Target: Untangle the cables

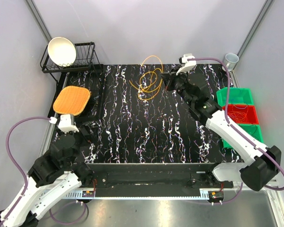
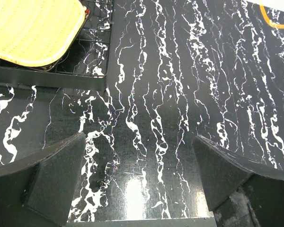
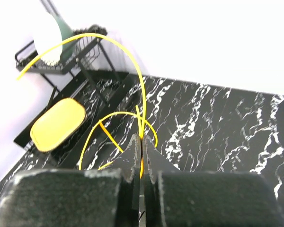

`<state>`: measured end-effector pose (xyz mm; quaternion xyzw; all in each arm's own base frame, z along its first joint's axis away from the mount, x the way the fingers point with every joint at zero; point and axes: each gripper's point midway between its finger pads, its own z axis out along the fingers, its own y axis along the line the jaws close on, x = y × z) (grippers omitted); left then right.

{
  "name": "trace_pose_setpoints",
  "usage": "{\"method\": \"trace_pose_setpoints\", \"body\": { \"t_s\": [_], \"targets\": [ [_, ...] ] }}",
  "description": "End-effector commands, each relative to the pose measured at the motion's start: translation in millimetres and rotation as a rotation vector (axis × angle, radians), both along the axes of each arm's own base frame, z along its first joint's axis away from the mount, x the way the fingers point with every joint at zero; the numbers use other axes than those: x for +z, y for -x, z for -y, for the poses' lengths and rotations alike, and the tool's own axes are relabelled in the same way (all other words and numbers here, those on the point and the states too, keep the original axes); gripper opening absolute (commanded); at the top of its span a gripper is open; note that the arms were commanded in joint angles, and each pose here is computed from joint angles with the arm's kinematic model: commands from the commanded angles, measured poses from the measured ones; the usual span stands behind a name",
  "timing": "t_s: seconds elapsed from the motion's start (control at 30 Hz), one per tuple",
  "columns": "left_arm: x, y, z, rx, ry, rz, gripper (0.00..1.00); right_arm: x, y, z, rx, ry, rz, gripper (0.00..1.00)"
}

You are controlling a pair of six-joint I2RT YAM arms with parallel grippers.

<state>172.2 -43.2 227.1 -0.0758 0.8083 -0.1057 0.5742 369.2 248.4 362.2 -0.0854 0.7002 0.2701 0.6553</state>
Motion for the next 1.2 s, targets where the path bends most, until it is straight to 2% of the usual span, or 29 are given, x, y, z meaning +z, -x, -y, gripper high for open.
{"method": "trace_pose_setpoints", "body": {
  "t_s": [0.0, 0.17, 0.33, 0.4, 0.57, 0.67, 0.73, 1.17],
  "targets": [
    [10.5, -2.1, 3.4, -0.015, 0.034, 0.050, 0.99, 40.7, 0.2, 11.6, -0.061, -0.027, 0.085, 0.00],
    [12.2, -1.1, 3.2, -0.018, 0.043, 0.058, 0.99, 33.4, -9.2, 2.5, -0.051, -0.031, 0.057, 0.00],
    [12.2, -0.5, 4.6, -0.026, 0.046, 0.057, 0.99, 27.9, -5.4, -23.5, 0.072, -0.089, 0.073, 0.00],
    [12.0, -0.2, 4.6, -0.028, 0.046, 0.058, 0.99, 12.8, -9.3, -32.5, 0.099, -0.058, 0.013, 0.00],
    [14.5, 1.5, 3.4, -0.029, 0.061, 0.073, 0.99, 12.1, -13.7, -37.3, 0.106, -0.043, -0.011, 0.00],
    [15.0, 2.5, 2.2, -0.028, 0.066, 0.079, 0.99, 18.1, -27.3, -9.7, -0.070, -0.074, -0.005, 0.00],
    [15.2, 2.7, 2.1, -0.027, 0.068, 0.080, 0.99, 21.8, -32.5, 0.1, -0.129, -0.069, 0.003, 0.00],
    [14.3, 1.1, 4.7, -0.034, 0.060, 0.071, 0.99, 27.4, -59.6, 111.7, -0.705, 0.112, 0.029, 0.00]
  ]
}}
